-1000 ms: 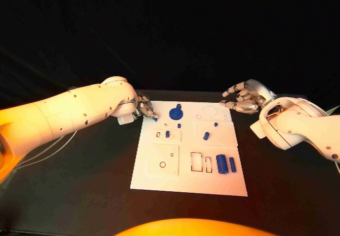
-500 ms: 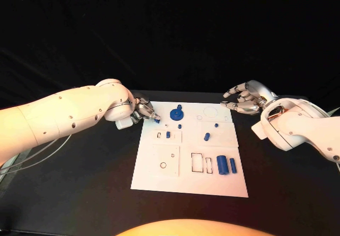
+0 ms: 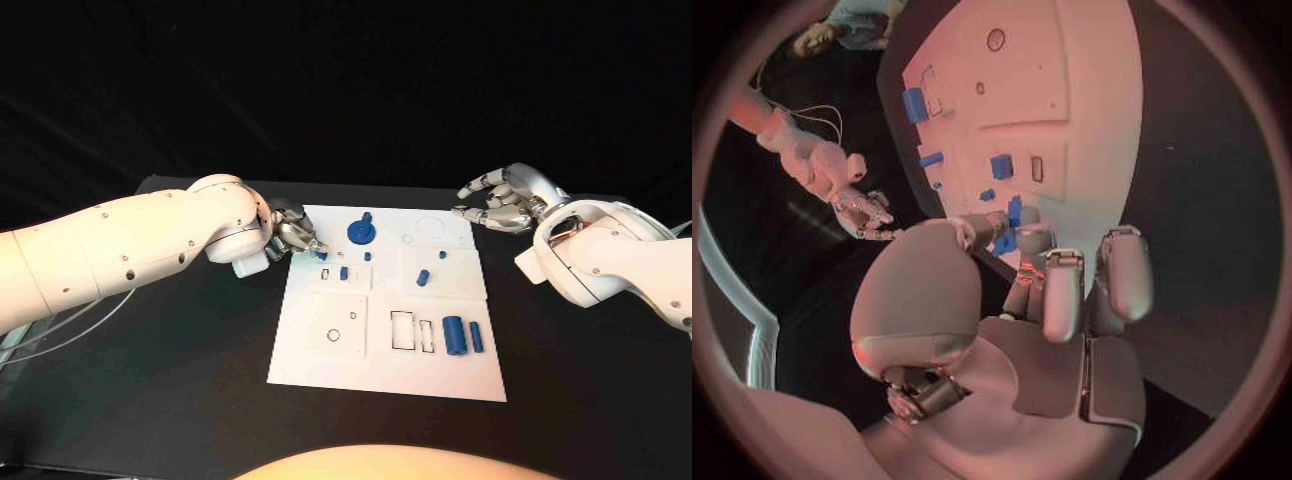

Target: Assemble the parts on the task board

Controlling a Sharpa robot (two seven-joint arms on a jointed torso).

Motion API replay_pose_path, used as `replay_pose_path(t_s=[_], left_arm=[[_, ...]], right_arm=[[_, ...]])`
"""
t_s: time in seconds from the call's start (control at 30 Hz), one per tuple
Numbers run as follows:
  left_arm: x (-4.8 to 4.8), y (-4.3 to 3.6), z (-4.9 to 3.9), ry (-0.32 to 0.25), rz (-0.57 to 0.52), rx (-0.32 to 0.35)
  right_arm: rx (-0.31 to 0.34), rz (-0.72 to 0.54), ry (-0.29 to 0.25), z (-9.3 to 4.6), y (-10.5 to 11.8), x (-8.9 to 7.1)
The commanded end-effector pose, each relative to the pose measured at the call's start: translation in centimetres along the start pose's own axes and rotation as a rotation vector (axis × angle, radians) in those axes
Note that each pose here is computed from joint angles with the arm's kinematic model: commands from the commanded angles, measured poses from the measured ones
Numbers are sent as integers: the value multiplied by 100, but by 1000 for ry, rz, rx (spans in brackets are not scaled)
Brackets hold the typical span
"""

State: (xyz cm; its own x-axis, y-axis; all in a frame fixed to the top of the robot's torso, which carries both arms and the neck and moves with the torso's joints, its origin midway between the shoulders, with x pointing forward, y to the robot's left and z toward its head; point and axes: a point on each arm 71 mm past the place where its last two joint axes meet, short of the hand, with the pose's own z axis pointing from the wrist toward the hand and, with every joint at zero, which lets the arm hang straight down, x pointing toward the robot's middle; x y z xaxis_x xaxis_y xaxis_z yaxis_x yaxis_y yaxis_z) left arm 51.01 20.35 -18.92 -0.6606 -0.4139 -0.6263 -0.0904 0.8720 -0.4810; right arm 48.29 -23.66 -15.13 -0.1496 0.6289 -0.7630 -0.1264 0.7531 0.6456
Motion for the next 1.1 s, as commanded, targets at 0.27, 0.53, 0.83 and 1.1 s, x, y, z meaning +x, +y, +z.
replay_pose_path(t_s=[0.27, 0.53, 0.83, 1.1], left_arm=[[152, 9, 16, -47, 83, 18], [238, 17, 34, -37, 105, 22], [268, 26, 39, -28, 127, 10], [289, 23, 47, -23, 137, 5]], right_arm=[[-12, -5, 5, -4, 5, 10], [-11, -5, 5, -6, 0, 11], [-11, -5, 5, -9, -3, 11], [-11, -5, 5, -10, -4, 11]])
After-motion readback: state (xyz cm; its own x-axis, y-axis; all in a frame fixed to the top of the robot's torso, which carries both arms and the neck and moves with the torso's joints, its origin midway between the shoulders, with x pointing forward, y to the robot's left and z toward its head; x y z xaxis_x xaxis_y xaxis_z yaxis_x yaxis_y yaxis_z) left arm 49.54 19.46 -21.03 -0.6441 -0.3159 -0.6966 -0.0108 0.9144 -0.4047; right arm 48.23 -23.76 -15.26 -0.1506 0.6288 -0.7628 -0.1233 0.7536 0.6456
